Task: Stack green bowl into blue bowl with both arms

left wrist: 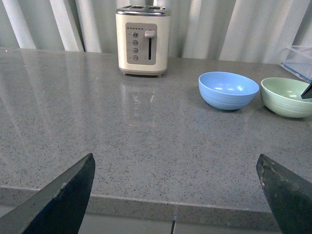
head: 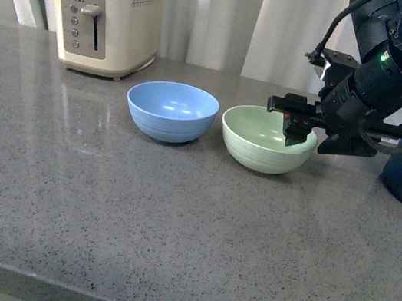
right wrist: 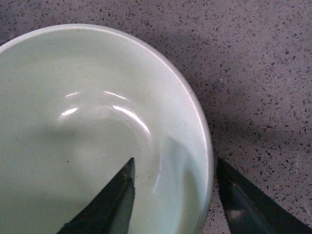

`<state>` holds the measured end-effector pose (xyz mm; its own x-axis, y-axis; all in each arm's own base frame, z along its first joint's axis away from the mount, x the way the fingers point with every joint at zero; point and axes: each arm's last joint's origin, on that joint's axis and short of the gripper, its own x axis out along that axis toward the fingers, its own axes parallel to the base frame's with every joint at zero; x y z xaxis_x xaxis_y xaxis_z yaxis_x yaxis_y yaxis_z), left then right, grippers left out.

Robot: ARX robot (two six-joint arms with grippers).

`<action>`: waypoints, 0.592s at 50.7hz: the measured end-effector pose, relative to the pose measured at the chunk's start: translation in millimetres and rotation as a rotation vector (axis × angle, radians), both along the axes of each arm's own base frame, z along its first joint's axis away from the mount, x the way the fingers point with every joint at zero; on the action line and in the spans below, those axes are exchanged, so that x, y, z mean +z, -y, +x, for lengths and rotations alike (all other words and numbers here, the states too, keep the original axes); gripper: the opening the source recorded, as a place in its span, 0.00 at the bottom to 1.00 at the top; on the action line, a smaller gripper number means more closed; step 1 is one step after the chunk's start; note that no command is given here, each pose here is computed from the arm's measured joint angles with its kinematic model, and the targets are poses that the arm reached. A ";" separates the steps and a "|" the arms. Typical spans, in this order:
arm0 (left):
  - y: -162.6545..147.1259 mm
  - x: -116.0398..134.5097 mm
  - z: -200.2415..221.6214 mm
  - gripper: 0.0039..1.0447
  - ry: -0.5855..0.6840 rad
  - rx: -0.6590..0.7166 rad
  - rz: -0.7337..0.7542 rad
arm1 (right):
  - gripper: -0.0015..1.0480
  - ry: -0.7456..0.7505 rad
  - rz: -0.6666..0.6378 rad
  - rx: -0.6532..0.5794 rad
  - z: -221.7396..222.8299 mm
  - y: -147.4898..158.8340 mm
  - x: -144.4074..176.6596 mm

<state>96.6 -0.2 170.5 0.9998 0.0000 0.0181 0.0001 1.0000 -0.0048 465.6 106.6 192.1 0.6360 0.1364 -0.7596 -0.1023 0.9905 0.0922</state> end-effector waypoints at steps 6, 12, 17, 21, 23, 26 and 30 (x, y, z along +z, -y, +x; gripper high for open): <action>0.0 0.0 0.0 0.94 0.000 0.000 0.000 | 0.25 -0.003 -0.006 -0.003 -1.4 -0.7 -4.1; 0.0 0.0 0.0 0.94 0.000 0.000 0.000 | 0.08 -0.003 -0.010 -0.008 -1.8 -0.1 -5.7; 0.0 0.0 0.0 0.94 0.000 0.000 0.000 | 0.01 0.008 0.005 -0.011 -1.3 0.1 -3.2; 0.0 0.0 0.0 0.94 0.000 0.000 0.000 | 0.01 0.009 -0.001 -0.013 -1.4 0.1 -2.8; 0.0 0.0 0.0 0.94 0.000 0.000 0.000 | 0.01 0.009 -0.001 -0.014 -1.3 0.6 -2.8; 0.0 0.0 0.0 0.94 0.000 0.000 0.000 | 0.01 0.007 0.002 -0.014 -1.0 1.7 -2.2; 0.0 0.0 0.0 0.94 0.000 0.000 0.000 | 0.01 0.008 0.003 -0.013 -0.4 2.3 -0.9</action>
